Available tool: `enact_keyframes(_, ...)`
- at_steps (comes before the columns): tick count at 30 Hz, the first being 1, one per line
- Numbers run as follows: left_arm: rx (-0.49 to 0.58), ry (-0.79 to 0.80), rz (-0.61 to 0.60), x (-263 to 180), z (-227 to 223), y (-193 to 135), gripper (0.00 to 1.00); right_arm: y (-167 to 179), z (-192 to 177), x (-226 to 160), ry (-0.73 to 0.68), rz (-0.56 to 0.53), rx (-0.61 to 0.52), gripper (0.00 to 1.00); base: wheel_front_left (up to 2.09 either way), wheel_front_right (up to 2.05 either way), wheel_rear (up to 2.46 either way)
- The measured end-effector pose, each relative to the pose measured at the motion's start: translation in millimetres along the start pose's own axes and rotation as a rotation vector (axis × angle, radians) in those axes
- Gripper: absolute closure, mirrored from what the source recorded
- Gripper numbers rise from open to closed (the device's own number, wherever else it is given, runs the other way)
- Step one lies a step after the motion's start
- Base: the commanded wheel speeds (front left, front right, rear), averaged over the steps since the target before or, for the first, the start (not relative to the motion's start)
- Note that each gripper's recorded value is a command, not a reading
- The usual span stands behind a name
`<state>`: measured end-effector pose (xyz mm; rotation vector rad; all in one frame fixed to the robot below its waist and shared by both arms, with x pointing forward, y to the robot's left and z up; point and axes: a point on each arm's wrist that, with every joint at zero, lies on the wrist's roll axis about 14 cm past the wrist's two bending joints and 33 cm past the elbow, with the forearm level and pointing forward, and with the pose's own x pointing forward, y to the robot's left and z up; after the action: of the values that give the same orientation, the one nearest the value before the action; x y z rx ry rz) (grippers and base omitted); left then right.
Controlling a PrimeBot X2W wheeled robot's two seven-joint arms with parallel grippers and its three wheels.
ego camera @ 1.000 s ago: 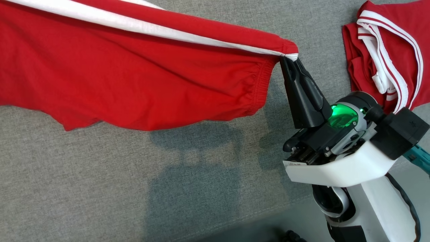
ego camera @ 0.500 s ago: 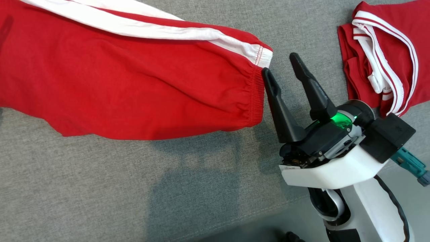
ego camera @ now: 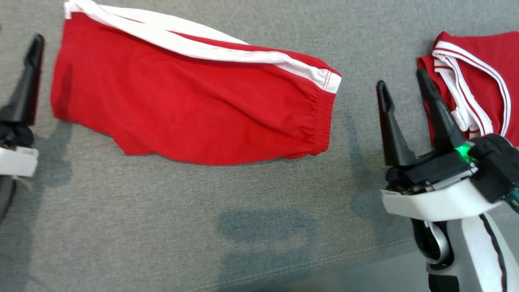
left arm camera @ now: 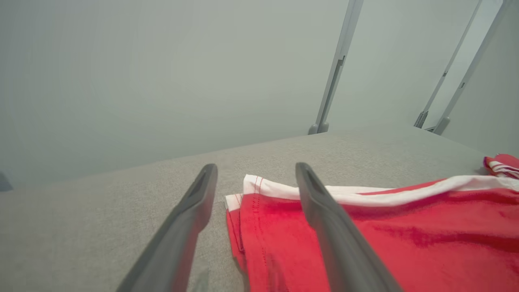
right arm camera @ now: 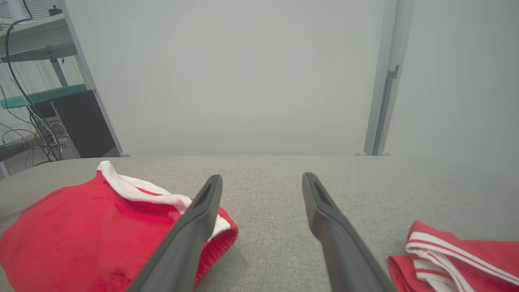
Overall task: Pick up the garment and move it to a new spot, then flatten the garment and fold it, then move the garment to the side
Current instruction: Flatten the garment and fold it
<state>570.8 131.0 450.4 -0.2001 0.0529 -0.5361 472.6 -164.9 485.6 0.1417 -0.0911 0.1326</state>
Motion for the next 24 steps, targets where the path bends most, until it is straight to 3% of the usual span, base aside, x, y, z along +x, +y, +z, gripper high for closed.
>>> enact_keyframes(12,-0.048,0.006,0.115,-57.0,3.0,-23.0,0.0,-10.9,25.8,-35.7,-0.027,-0.069,-0.04,0.0,0.0,0.0,0.0)
enact_keyframes(24,-0.013,0.098,0.114,-71.5,-17.3,-35.9,0.0,-23.9,11.1,-86.8,0.059,-0.15,-0.025,0.0,0.0,0.0,0.0)
